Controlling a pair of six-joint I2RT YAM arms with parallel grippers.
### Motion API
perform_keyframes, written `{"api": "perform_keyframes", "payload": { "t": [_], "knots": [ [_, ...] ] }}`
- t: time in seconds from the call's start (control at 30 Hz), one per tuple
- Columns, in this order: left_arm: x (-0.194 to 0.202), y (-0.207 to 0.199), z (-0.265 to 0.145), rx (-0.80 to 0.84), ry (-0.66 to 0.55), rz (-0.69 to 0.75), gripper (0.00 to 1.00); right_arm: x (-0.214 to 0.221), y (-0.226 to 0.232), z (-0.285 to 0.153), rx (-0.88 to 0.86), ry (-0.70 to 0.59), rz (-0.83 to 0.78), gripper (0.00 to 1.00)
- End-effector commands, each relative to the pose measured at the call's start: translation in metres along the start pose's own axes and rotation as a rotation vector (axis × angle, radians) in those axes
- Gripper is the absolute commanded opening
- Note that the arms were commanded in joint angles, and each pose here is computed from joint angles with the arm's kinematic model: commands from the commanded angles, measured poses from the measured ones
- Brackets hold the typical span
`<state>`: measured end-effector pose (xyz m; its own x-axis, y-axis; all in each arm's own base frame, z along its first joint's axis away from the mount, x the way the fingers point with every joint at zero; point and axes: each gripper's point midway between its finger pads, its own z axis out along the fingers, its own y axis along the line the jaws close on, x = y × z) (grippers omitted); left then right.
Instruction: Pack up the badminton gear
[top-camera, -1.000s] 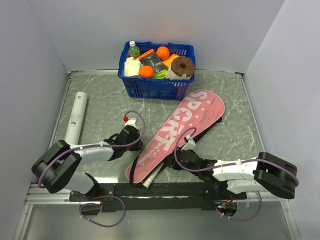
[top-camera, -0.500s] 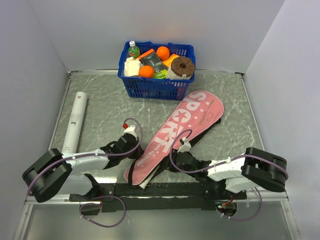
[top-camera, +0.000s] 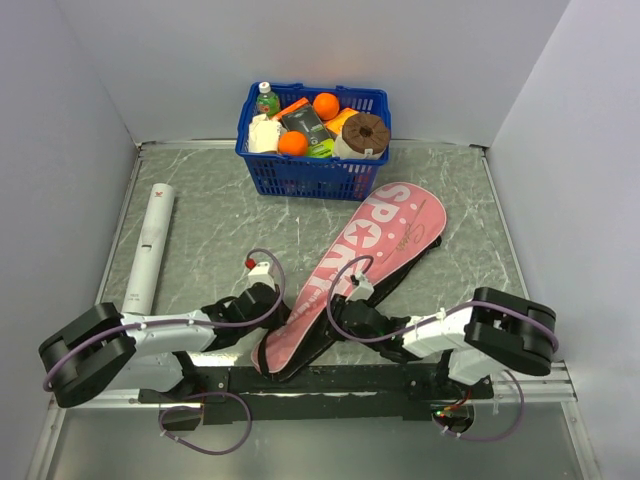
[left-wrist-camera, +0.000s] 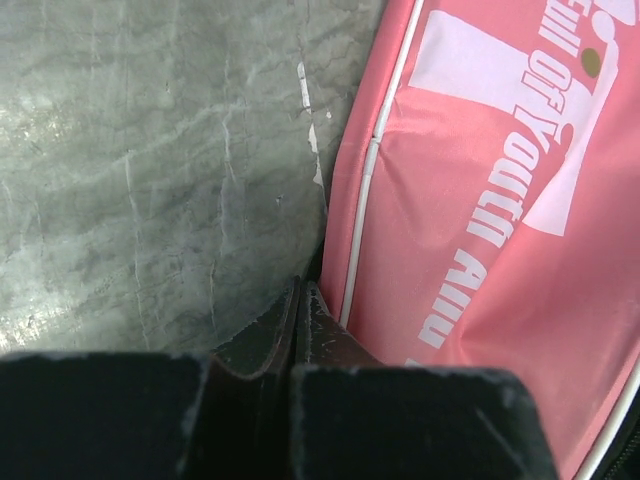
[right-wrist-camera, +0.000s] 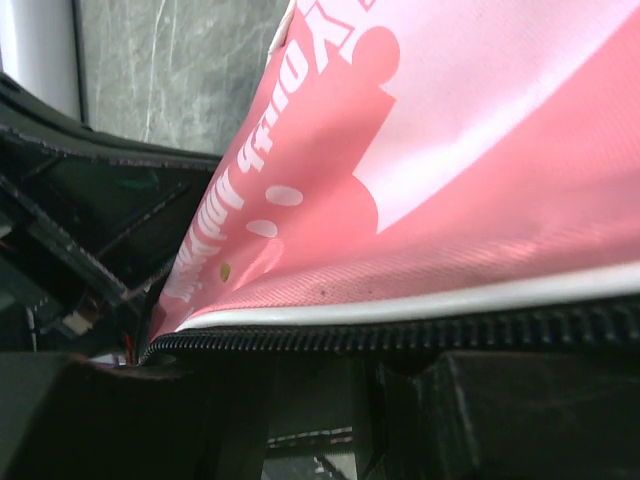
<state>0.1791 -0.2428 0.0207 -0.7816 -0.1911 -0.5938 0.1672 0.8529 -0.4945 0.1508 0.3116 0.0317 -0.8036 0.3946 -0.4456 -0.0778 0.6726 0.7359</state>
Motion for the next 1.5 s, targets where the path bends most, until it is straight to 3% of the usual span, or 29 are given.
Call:
{"api": "perform_keyframes", "payload": {
  "t": [0.0, 0.27, 0.3, 0.43, 0.6, 0.8, 1.0, 1.2, 1.47],
  "knots": [
    [0.062, -0.018, -0.017, 0.096, 0.238, -0.015, 0.01, -0.048, 0.046, 0.021, -0.112, -0.194, 0.039, 0.37],
    [0.052, -0.024, -0.016, 0.082, 0.193, -0.001, 0.09, -0.036, 0.048, 0.012, -0.112, -0.108, -0.011, 0.43],
    [0.05, -0.02, -0.018, 0.062, 0.184, 0.005, 0.17, -0.034, 0.047, 0.007, -0.097, -0.088, -0.028, 0.44],
    [0.022, -0.02, -0.023, 0.012, 0.087, 0.011, 0.31, -0.029, 0.039, -0.012, -0.037, -0.015, -0.077, 0.48],
    [-0.023, -0.022, -0.043, -0.011, -0.052, 0.0, 0.34, -0.038, 0.029, -0.051, -0.004, -0.014, -0.074, 0.5],
    [-0.072, -0.046, -0.07, 0.017, -0.177, 0.029, 0.32, -0.057, -0.015, -0.103, 0.211, -0.031, -0.156, 0.53],
    [-0.076, -0.094, -0.059, 0.148, -0.12, 0.099, 0.27, -0.101, -0.064, -0.137, 0.477, -0.198, -0.162, 0.57],
    [-0.048, -0.118, -0.014, 0.21, 0.005, 0.136, 0.26, -0.153, -0.083, -0.125, 0.594, -0.277, -0.147, 0.57],
    [-0.003, -0.112, 0.036, 0.198, 0.154, 0.141, 0.22, -0.214, -0.118, -0.116, 0.736, -0.34, -0.06, 0.56]
  ]
}}
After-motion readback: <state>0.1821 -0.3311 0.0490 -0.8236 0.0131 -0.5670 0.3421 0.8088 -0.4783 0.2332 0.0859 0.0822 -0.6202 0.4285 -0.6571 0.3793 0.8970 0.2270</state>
